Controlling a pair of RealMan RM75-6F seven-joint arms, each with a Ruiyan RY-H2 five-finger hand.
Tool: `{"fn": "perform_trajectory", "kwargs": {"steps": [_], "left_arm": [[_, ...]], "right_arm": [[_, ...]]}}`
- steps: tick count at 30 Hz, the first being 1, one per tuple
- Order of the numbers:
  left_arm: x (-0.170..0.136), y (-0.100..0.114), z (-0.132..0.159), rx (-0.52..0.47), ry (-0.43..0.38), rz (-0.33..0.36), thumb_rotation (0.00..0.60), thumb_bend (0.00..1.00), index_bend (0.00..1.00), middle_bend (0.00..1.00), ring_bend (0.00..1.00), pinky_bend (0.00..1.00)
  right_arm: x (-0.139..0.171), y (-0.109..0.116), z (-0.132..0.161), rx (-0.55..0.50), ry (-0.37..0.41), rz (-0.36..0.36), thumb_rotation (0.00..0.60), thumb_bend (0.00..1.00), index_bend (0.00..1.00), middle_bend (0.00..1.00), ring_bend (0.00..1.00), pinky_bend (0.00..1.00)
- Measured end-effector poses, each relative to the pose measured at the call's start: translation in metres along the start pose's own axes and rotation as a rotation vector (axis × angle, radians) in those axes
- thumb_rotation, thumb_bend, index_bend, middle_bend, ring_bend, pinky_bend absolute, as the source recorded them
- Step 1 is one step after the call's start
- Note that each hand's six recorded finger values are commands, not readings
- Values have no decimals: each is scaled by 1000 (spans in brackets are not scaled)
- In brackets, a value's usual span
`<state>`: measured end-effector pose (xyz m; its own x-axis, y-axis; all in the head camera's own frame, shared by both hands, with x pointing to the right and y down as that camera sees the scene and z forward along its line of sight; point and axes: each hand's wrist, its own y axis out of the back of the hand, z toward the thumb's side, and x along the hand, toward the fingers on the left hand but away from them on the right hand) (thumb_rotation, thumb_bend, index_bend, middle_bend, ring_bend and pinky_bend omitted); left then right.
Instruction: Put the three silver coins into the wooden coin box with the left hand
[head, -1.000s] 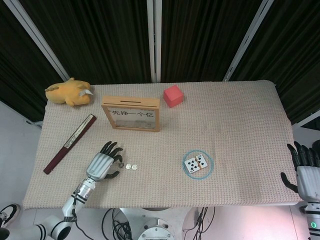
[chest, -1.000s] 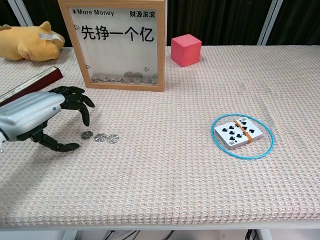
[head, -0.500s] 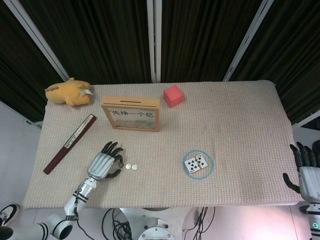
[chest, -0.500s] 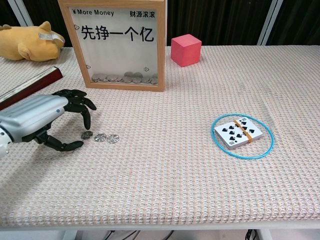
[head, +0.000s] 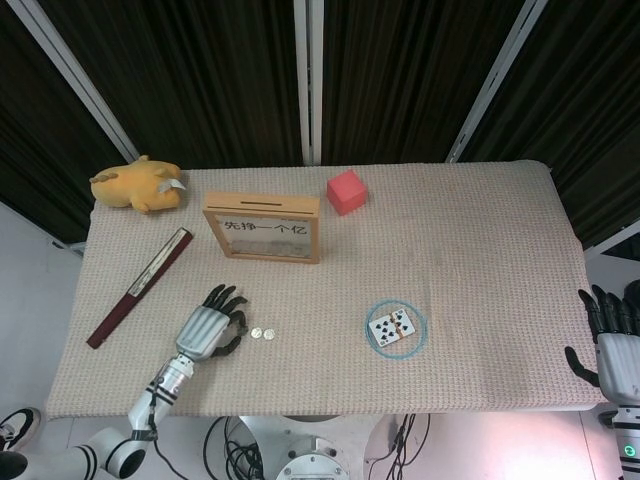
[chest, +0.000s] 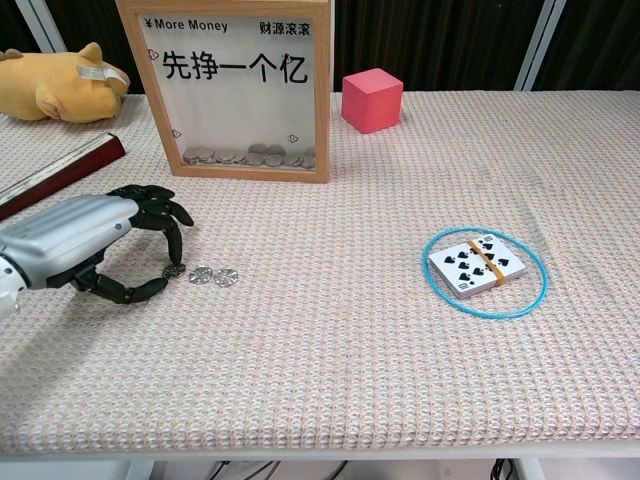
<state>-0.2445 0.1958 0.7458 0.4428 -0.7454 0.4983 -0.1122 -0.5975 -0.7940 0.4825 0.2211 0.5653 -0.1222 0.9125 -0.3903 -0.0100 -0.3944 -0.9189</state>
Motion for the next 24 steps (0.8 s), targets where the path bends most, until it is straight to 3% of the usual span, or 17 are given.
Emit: {"fn": "perform_trajectory", "kwargs": {"steps": [24], "left_arm": [[1,-3,4,-4,-34,-40,600,234,402,186,23,0]], "right_arm": [[-1,-6,0,-2,5,8,600,281,0,0,0,0]]}}
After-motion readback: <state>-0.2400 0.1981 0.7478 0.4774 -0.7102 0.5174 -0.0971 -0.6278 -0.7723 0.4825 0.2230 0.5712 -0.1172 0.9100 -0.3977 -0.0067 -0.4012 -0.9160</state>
